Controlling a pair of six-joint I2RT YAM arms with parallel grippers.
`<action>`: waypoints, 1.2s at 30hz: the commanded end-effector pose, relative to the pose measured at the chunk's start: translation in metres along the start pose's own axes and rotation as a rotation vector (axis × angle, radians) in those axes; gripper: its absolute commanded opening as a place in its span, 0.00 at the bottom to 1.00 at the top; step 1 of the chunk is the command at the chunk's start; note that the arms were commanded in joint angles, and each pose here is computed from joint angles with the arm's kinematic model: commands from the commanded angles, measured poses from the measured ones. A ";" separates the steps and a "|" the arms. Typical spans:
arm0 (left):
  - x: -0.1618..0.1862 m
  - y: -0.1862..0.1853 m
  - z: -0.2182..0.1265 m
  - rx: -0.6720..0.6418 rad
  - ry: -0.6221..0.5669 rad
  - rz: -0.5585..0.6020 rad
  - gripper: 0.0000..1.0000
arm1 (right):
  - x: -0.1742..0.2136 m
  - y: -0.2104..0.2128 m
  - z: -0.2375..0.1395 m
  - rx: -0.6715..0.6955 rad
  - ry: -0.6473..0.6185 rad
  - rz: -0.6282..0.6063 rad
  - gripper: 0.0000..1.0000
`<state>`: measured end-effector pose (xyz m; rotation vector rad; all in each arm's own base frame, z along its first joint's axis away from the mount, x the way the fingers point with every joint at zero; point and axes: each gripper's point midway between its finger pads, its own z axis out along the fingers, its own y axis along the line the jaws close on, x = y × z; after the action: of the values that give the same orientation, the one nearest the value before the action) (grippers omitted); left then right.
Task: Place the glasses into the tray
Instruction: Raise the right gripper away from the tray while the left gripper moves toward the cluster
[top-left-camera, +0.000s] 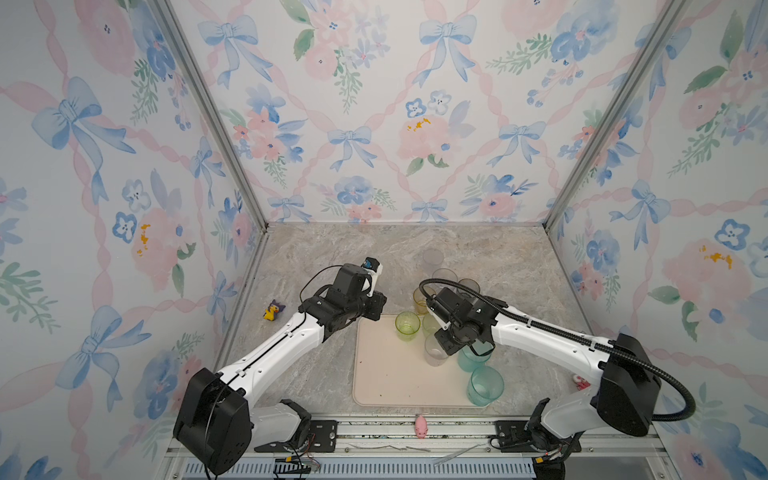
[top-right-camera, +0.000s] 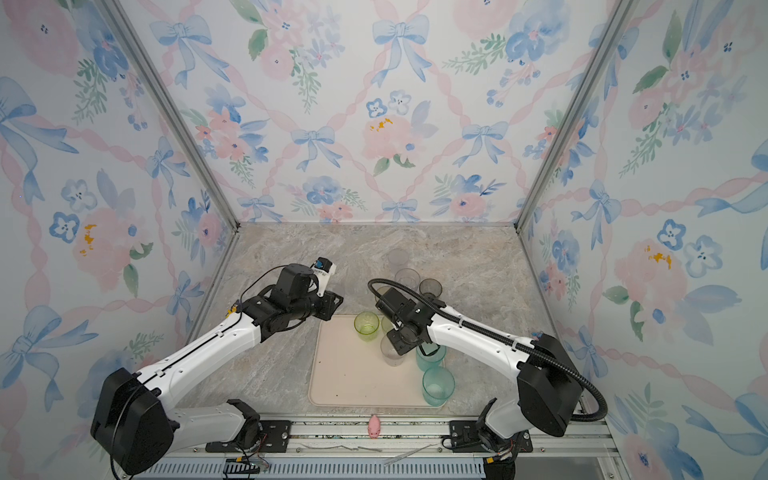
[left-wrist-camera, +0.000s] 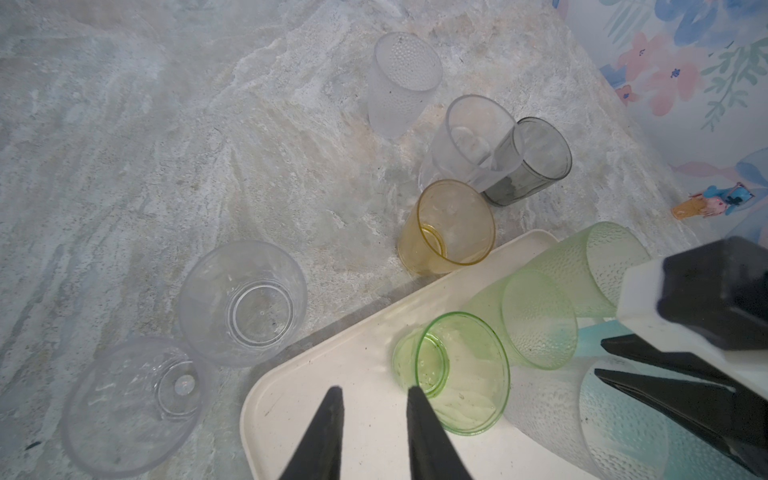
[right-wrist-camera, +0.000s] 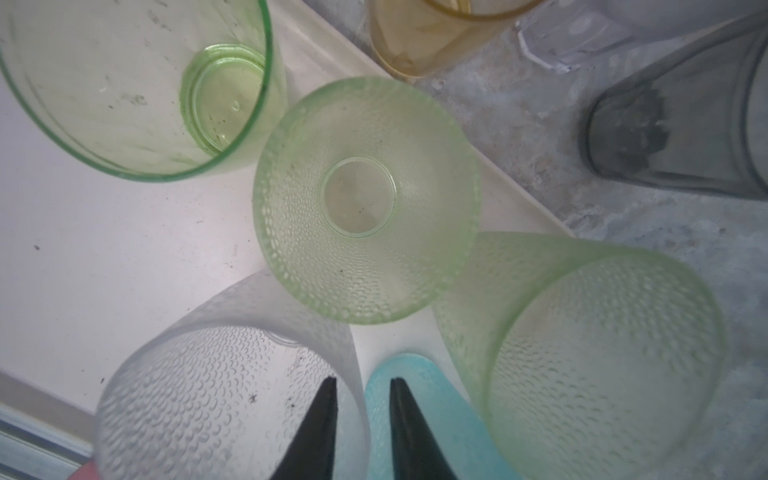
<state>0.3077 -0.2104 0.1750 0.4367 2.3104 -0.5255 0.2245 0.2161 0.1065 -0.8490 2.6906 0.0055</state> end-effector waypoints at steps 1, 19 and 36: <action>-0.006 -0.004 -0.001 0.003 -0.006 0.016 0.29 | -0.010 -0.004 -0.023 -0.011 -0.051 0.016 0.33; -0.062 -0.036 0.032 -0.029 0.031 0.180 0.26 | -0.050 -0.104 -0.156 0.041 -0.472 0.328 0.50; -0.064 -0.073 0.136 0.044 0.235 0.251 0.30 | -0.019 -0.144 -0.151 0.047 -0.491 0.472 0.52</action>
<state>0.3989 -0.3447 0.1505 0.7925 2.4052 -0.4119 0.2779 0.0945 0.2704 -0.1457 2.3422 0.1998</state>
